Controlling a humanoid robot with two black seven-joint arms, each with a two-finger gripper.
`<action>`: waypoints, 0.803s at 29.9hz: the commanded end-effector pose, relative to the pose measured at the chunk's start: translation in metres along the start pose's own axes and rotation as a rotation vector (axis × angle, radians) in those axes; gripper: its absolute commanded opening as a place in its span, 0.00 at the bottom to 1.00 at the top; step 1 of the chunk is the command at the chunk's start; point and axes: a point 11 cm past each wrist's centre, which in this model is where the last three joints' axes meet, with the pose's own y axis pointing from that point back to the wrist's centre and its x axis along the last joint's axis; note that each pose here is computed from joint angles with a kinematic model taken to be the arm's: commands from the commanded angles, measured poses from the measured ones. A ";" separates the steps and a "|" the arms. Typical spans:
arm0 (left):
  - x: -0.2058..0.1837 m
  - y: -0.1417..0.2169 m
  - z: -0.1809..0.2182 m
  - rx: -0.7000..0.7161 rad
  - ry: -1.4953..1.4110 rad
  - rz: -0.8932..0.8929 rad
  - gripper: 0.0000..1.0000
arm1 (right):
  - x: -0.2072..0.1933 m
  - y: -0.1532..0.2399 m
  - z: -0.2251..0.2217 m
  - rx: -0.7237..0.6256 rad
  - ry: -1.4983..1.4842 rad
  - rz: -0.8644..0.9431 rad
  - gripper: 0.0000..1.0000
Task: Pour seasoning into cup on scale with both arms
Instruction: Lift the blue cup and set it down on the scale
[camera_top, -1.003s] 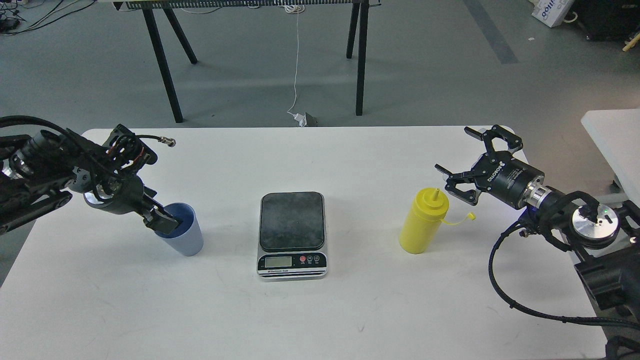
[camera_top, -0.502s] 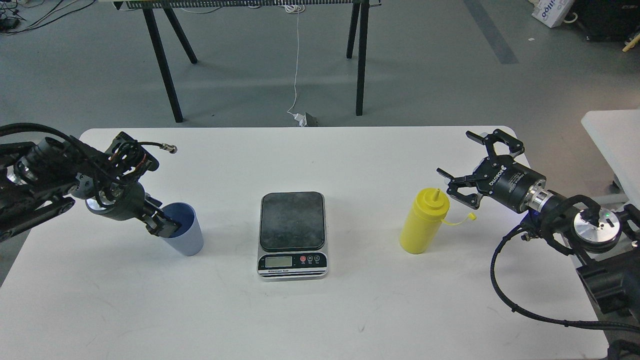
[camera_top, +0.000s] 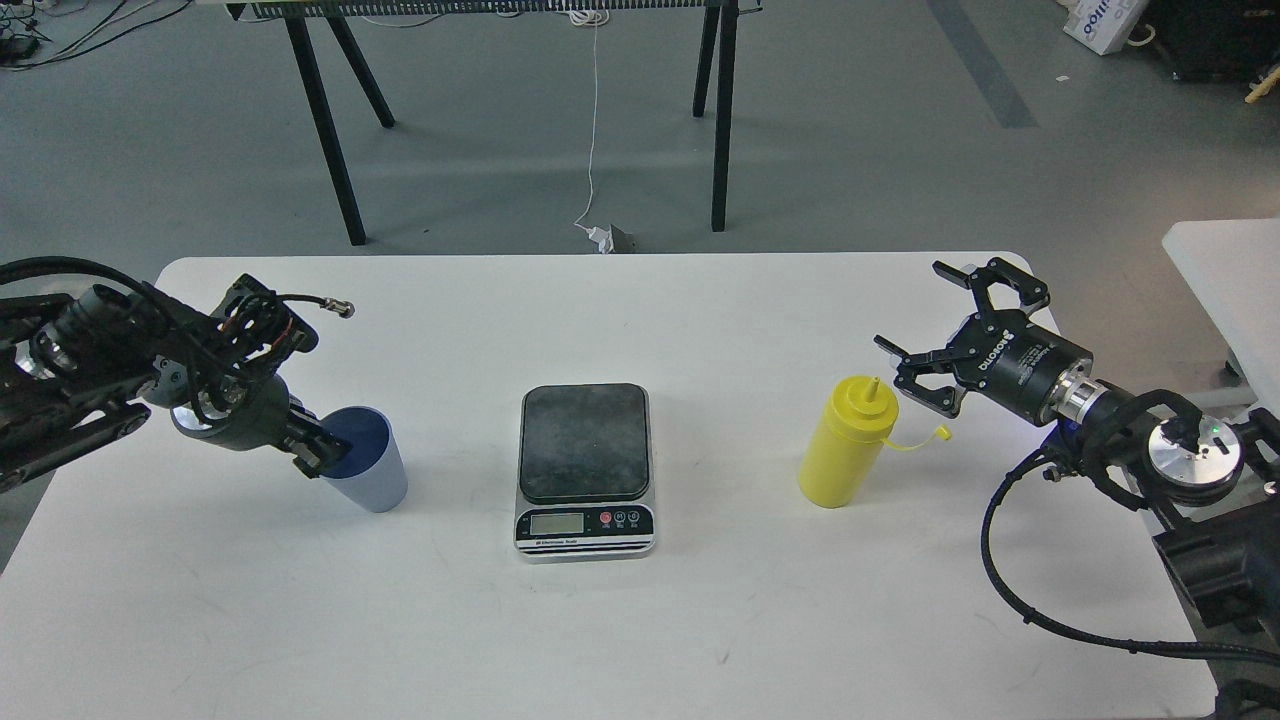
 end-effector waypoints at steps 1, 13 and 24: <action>0.002 0.002 -0.002 0.006 -0.002 0.004 0.04 | 0.000 0.000 0.000 0.000 -0.001 0.001 0.96; 0.088 0.057 0.006 -0.044 0.027 0.238 0.04 | 0.001 0.001 -0.001 0.005 -0.003 0.001 0.96; 0.176 0.032 0.097 -0.204 -0.153 0.285 0.04 | 0.002 0.003 -0.002 0.015 -0.009 0.001 0.96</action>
